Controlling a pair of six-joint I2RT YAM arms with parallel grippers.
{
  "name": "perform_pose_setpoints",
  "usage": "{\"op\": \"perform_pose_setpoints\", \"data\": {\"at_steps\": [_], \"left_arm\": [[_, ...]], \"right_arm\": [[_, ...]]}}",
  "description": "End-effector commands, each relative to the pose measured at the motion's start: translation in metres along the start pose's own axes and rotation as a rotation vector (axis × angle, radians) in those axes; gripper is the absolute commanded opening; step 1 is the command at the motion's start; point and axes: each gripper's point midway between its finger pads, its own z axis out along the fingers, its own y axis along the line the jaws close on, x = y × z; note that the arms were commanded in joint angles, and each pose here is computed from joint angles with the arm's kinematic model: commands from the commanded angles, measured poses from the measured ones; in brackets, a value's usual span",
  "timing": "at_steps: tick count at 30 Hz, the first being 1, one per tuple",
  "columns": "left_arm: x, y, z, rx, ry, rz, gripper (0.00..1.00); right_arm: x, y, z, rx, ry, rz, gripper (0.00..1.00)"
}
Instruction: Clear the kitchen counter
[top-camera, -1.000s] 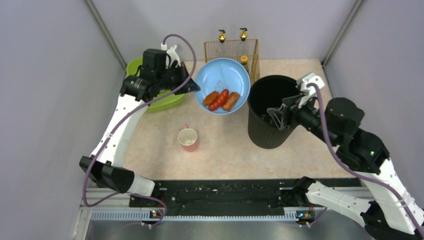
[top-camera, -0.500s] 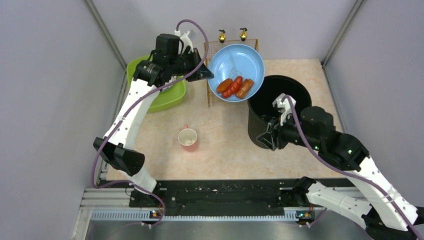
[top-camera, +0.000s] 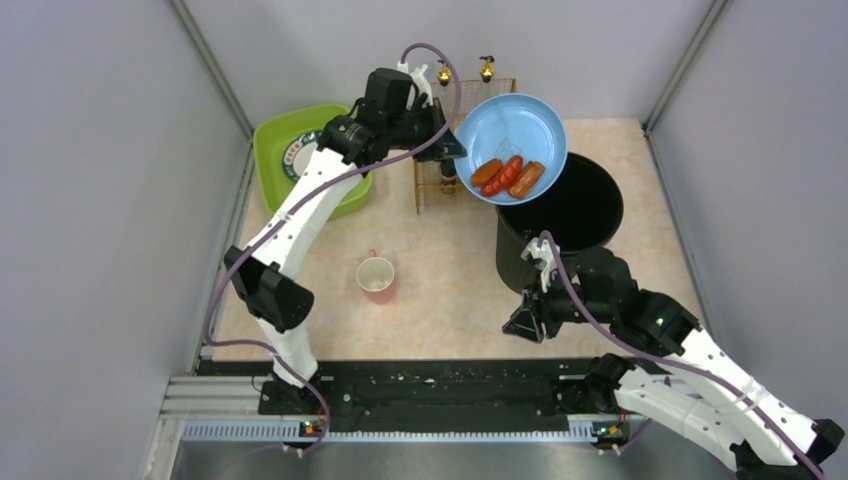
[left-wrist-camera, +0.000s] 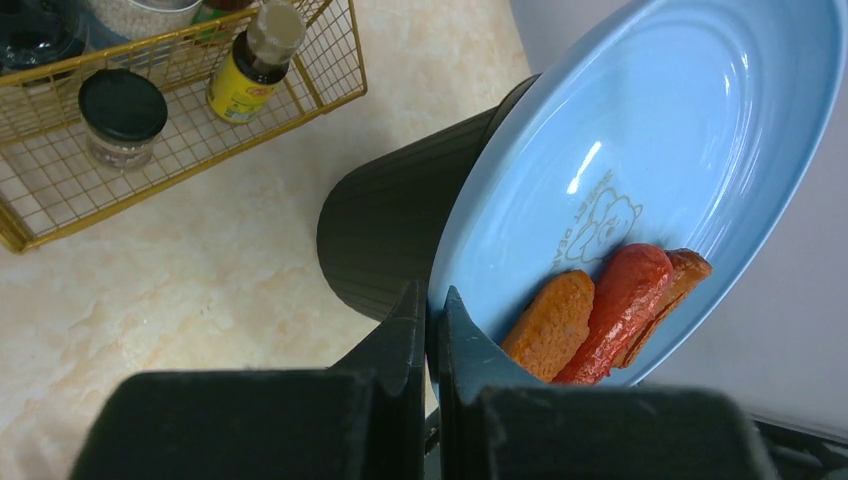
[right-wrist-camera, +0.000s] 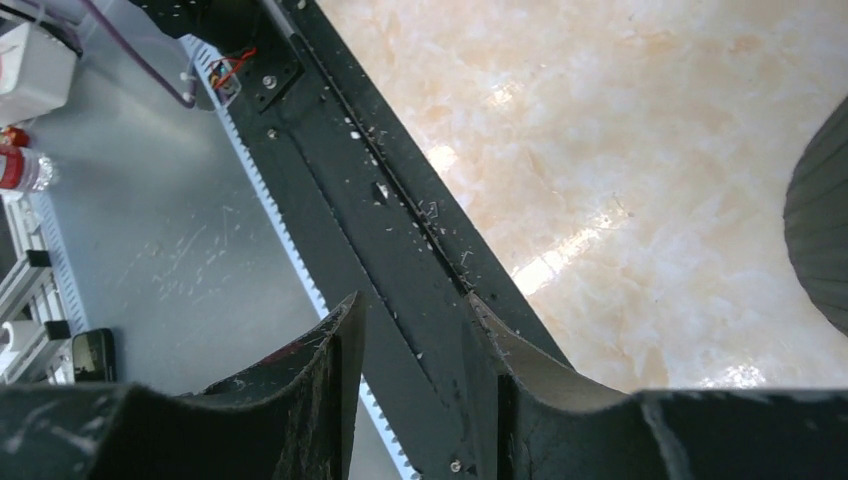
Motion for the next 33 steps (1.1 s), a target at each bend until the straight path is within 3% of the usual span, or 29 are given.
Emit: {"op": "perform_pose_setpoints", "data": {"at_steps": [1, 21, 33], "left_arm": [[-0.039, -0.039, 0.004, 0.1, -0.149, 0.032, 0.0], [-0.037, -0.088, 0.063, 0.145, -0.345, 0.233, 0.0], [-0.035, -0.099, 0.054, 0.138, -0.563, 0.368, 0.0]], "right_arm": [[-0.018, 0.026, -0.008, -0.116, -0.084, -0.052, 0.39], [-0.017, 0.031, -0.014, -0.134, -0.078, -0.082, 0.4], [-0.018, 0.033, -0.021, -0.132, -0.098, -0.1, 0.4]]}}
